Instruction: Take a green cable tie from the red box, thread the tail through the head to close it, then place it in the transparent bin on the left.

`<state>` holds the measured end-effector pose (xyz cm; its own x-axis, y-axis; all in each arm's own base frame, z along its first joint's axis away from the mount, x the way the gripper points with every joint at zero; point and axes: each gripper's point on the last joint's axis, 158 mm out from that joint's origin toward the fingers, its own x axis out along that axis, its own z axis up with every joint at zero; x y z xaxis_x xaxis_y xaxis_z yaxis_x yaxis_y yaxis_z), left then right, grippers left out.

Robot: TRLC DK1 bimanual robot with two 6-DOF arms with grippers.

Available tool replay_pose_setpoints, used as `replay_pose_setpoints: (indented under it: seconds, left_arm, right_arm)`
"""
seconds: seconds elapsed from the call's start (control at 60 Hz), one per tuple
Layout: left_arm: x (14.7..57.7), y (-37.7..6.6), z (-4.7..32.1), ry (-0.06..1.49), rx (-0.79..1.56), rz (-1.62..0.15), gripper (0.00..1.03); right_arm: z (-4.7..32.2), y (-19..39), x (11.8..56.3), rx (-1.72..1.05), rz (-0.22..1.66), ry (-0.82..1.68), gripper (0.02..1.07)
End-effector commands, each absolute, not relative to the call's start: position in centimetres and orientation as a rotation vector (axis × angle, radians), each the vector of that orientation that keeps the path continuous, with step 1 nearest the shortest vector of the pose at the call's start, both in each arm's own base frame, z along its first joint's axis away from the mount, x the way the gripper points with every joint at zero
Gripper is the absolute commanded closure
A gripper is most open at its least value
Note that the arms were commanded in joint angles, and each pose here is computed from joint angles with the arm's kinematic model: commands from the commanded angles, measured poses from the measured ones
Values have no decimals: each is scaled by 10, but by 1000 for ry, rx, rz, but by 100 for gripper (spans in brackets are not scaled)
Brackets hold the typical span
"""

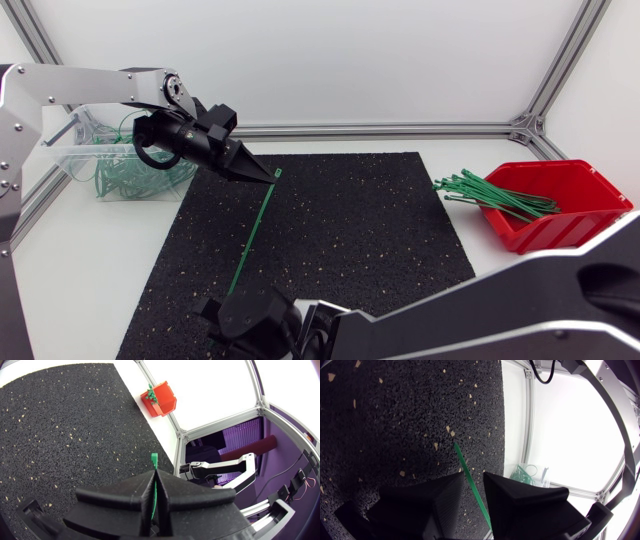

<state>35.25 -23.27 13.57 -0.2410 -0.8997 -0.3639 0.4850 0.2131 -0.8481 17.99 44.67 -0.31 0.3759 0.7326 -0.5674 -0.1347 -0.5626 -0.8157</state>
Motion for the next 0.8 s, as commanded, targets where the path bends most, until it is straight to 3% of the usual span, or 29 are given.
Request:
replay_pose_setpoints:
  seconds: [0.0,0.783]
  left_arm:
    - [353,-236,135,1225,-476,-1393,100]
    - [353,-235,133,1225,-481,-1393,100]
  right_arm:
    - [-2,454,178,-1800,1296,-554,73]
    - [10,461,177,-1776,1265,-581,80]
